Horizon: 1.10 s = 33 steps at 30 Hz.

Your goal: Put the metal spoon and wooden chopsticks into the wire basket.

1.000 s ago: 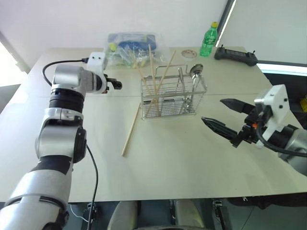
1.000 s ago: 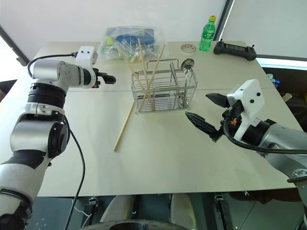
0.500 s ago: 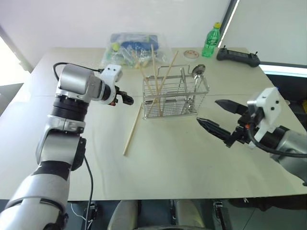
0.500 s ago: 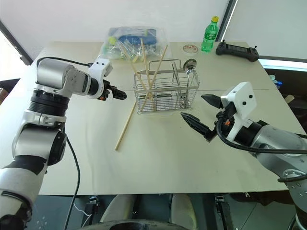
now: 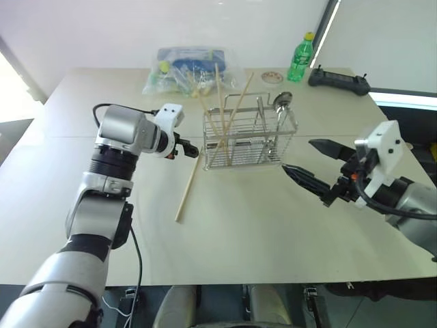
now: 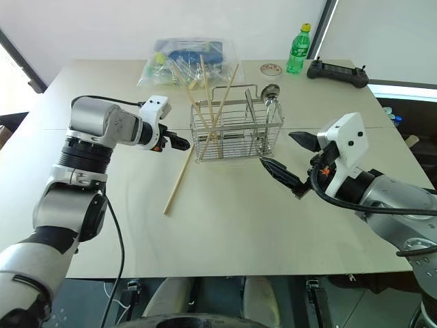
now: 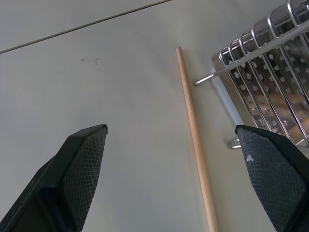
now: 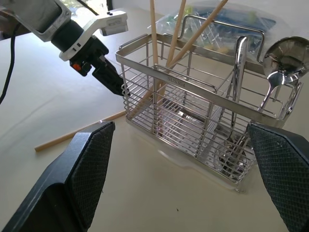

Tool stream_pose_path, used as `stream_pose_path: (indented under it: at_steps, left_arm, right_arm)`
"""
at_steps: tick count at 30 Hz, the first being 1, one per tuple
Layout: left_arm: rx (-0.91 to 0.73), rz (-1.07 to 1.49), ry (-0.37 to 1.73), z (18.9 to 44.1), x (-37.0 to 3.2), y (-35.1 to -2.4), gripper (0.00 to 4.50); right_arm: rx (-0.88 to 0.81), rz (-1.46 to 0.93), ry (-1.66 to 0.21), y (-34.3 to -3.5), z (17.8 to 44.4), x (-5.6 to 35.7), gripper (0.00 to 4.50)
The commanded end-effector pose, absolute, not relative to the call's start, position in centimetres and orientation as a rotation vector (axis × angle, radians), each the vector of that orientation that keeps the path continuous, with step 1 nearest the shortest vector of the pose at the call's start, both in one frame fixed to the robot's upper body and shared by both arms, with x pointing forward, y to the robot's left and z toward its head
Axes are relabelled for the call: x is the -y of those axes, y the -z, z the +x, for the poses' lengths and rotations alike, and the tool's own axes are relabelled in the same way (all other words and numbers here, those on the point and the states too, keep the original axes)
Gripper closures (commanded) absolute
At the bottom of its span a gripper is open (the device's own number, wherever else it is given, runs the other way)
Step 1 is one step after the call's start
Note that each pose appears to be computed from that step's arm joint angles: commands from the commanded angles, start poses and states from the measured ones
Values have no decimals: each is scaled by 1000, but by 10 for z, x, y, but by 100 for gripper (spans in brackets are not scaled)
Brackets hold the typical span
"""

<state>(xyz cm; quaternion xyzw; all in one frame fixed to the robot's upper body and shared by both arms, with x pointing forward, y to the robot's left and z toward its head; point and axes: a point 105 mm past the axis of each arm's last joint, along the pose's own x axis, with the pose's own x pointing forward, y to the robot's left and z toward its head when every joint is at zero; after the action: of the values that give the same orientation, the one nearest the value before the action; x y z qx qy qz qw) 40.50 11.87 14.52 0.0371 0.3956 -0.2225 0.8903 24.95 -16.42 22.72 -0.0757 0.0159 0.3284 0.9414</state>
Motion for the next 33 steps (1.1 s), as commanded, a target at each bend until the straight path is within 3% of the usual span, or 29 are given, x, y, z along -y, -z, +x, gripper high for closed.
stream_pose_path:
  at_steps: [1,18,21,26,33]
  left_arm:
    - [-768,129,468,416,-111,-153,3]
    - [-793,232,478,430,-97,-115,3]
    - [-805,233,479,429,-99,-112,93]
    - [-821,225,464,429,-104,-110,344]
    - [-825,192,423,431,-116,-111,344]
  right_arm:
    - [30,-157,-647,-238,246,165,0]
    - [50,-138,-581,-237,238,171,0]
    - [52,-131,-577,-237,237,171,0]
    - [54,-124,-569,-238,238,174,0]
    - [58,-118,-573,-240,239,173,0]
